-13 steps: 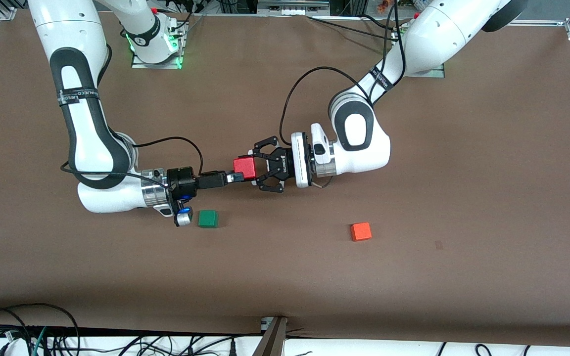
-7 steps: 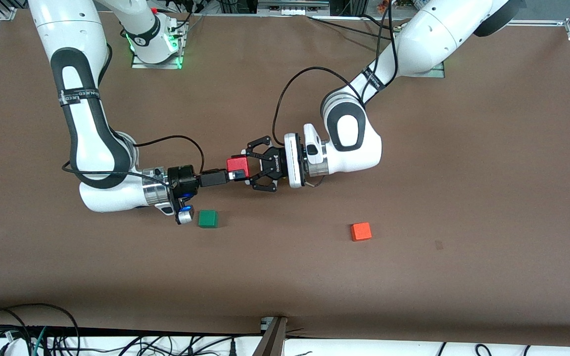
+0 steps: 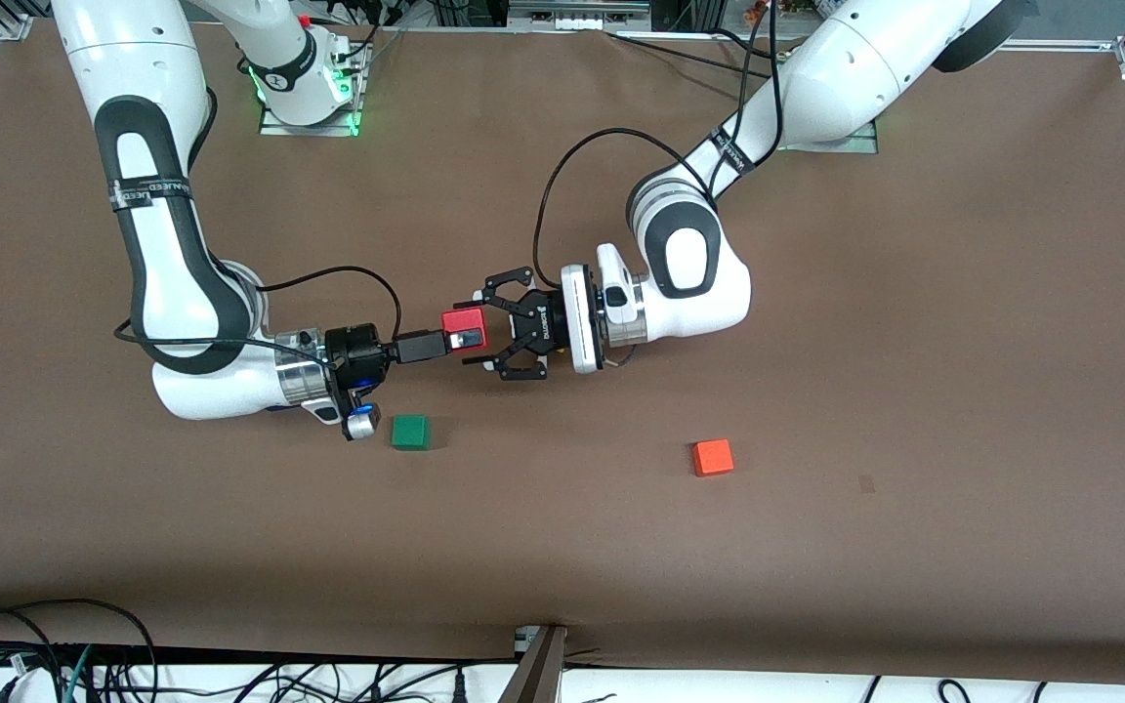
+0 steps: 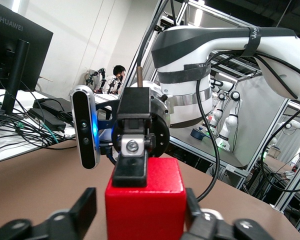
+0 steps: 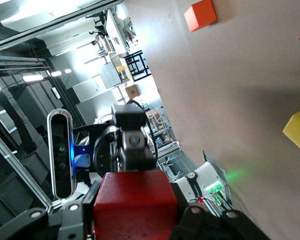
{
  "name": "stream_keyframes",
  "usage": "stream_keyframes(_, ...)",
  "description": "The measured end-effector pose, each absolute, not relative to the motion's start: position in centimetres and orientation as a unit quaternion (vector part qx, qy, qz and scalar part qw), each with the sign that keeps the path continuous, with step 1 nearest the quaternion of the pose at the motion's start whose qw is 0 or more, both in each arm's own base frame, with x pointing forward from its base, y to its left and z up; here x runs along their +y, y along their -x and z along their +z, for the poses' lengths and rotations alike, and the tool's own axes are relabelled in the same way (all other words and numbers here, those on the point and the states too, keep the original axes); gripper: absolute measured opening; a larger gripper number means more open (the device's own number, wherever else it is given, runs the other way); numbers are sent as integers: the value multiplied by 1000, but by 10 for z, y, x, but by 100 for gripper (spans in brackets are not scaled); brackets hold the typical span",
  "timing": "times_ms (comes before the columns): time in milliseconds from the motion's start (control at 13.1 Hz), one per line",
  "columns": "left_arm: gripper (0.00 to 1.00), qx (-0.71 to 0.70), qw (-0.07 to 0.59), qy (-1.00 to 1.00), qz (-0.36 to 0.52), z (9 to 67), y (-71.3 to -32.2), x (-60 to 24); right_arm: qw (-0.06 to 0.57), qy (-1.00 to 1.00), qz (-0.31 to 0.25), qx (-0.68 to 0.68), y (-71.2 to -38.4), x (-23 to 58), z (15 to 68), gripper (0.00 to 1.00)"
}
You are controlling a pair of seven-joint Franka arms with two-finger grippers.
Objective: Pass red block to right arm, stack on blue
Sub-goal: 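Open the left gripper and pull it back from the red cube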
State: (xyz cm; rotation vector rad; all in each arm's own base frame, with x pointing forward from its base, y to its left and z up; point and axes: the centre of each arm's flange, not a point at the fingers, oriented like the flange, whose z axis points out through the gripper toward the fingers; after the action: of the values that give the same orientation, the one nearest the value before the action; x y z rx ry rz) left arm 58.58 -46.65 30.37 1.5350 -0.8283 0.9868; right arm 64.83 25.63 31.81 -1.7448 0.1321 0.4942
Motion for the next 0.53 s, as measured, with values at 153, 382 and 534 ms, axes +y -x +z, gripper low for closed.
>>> stream_keyframes(153, 100, -346, 537, -646, 418, 305, -590, -462, 613, 760, 209, 56, -650, 252, 321, 58)
stream_keyframes(382, 100, -338, 531, -649, 426, 310, -601, -447, 578, 793, 190, 39, -657, 228, 332, 58)
stream_keyframes(534, 100, -331, 530, -651, 430, 318, -608, -438, 529, 830, 177, 18, -662, 208, 341, 58)
